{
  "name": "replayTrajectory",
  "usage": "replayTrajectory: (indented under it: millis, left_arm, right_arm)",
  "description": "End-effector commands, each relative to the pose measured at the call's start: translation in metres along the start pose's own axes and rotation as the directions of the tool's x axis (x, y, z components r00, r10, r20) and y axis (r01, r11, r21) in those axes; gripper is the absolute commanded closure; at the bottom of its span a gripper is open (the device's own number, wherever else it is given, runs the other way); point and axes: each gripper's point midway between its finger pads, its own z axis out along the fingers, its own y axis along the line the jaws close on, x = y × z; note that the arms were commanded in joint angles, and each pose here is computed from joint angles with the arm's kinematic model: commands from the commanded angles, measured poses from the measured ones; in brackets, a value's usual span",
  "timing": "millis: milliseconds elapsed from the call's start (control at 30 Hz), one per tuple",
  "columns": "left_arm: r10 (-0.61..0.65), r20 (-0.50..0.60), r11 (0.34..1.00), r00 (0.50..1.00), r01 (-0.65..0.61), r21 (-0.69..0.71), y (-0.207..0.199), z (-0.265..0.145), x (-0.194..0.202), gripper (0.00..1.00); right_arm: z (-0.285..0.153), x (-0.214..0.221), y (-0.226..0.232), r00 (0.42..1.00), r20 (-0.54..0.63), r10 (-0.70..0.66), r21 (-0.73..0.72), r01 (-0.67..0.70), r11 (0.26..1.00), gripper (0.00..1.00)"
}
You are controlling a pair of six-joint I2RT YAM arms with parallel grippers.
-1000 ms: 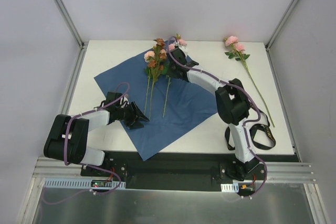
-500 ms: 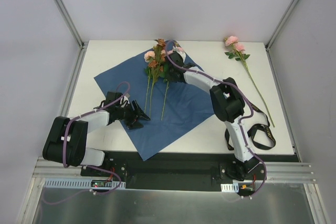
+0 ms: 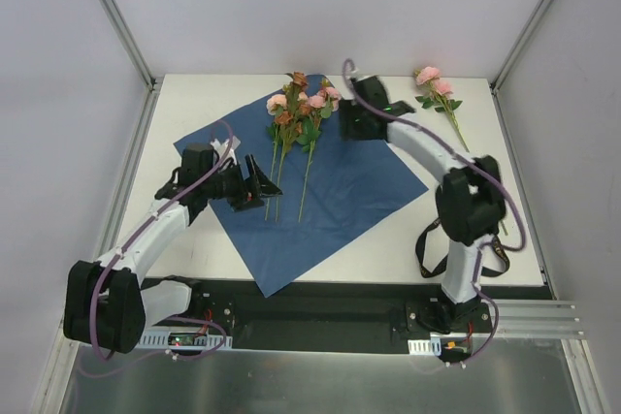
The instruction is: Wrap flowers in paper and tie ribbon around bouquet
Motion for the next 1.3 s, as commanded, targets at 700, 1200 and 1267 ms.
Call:
replayTrajectory:
  millis: [700,1200,1267]
  left_arm:
    - [0.335,-0.270,0.921,0.903,-0.252,0.298,-0.102,0.037,0.008,0.20]
    - [0.286,-0.304,0.945,0.909,-0.216,0.245,-0.092,0.046,0.007,0.21]
    - [0.279,-0.296,0.949,0.914,-0.214,0.234,-0.094,0.041,0.008,0.21]
  right_arm:
    - [-0.018,0.016,-0.385,0.970,-0.226,-0.087,0.225,0.138,0.964,0.45]
    - [0.002,-0.006,-0.400,0.970,-0.227,-0.081,0.274,0.143,0.951,0.99]
    - [-0.027,-0.034,-0.403,0.985,-0.154,-0.078,0.351,0.128,0.927,1.00]
